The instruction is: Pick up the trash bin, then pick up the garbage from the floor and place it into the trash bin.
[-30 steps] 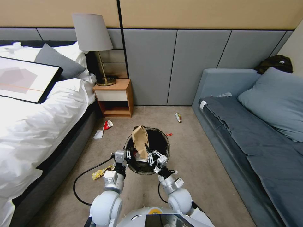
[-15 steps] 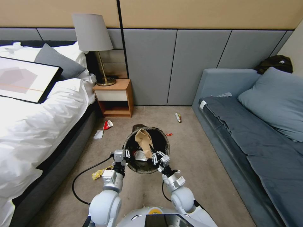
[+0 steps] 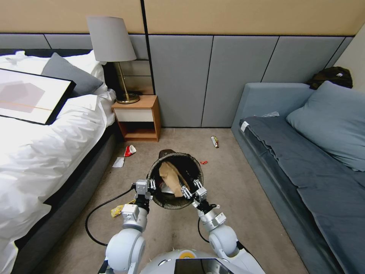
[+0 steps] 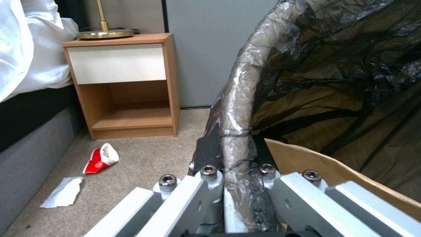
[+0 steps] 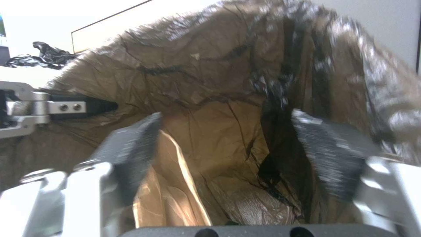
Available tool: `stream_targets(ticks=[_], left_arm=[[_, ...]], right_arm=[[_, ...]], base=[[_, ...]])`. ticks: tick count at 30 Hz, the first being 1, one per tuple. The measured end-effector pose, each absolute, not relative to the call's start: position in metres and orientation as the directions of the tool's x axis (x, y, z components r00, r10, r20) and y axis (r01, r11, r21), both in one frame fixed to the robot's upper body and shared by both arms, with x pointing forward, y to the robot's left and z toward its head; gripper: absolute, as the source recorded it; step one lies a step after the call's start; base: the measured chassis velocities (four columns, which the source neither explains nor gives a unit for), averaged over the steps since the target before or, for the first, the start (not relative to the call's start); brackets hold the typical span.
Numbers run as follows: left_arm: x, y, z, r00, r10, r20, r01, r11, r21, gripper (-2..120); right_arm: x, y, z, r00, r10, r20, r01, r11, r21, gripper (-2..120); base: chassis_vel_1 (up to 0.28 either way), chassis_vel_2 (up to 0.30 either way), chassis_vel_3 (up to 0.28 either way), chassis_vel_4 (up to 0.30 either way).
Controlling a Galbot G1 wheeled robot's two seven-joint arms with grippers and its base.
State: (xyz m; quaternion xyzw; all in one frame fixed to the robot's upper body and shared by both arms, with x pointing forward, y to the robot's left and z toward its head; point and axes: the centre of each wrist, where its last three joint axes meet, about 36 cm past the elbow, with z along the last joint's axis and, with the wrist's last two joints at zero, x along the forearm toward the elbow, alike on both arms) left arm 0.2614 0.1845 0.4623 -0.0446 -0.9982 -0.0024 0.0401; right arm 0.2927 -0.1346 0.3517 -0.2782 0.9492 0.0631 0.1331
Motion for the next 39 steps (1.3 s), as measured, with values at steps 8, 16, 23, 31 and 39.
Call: stream_targets(ticks=[8, 16, 23, 31, 39], left_arm=[[0.263, 0.184, 0.457, -0.992, 0.089, 0.094, 0.089, 0.996, 0.001, 0], [0.264, 0.185, 0.456, -0.992, 0.082, 0.095, 0.082, 0.997, 0.001, 0], [0.265, 0.186, 0.454, -0.993, 0.073, 0.097, 0.073, 0.997, 0.001, 0], [0.267, 0.191, 0.455, -0.994, 0.059, 0.093, 0.059, 0.998, 0.001, 0], [0.265, 0.196, 0.458, -0.995, 0.048, 0.090, 0.049, 0.999, 0.003, 0]], right_arm=[[0.286, -0.132, 0.368, -0.783, -0.520, -0.341, -0.557, 0.830, 0.012, 107], [0.270, -0.130, 0.409, -0.774, -0.432, -0.463, -0.473, 0.881, -0.032, 114], [0.250, -0.140, 0.441, -0.831, -0.191, -0.522, -0.242, 0.970, 0.030, 111], [0.244, -0.160, 0.432, -0.837, -0.044, -0.546, -0.069, 0.997, 0.027, 100], [0.238, -0.176, 0.398, -0.876, -0.011, -0.482, -0.018, 1.000, 0.011, 100]], base=[[0.000, 0.000, 0.000, 0.000], [0.000, 0.000, 0.000, 0.000], [0.000, 0.000, 0.000, 0.000], [0.000, 0.000, 0.000, 0.000], [0.000, 0.000, 0.000, 0.000]])
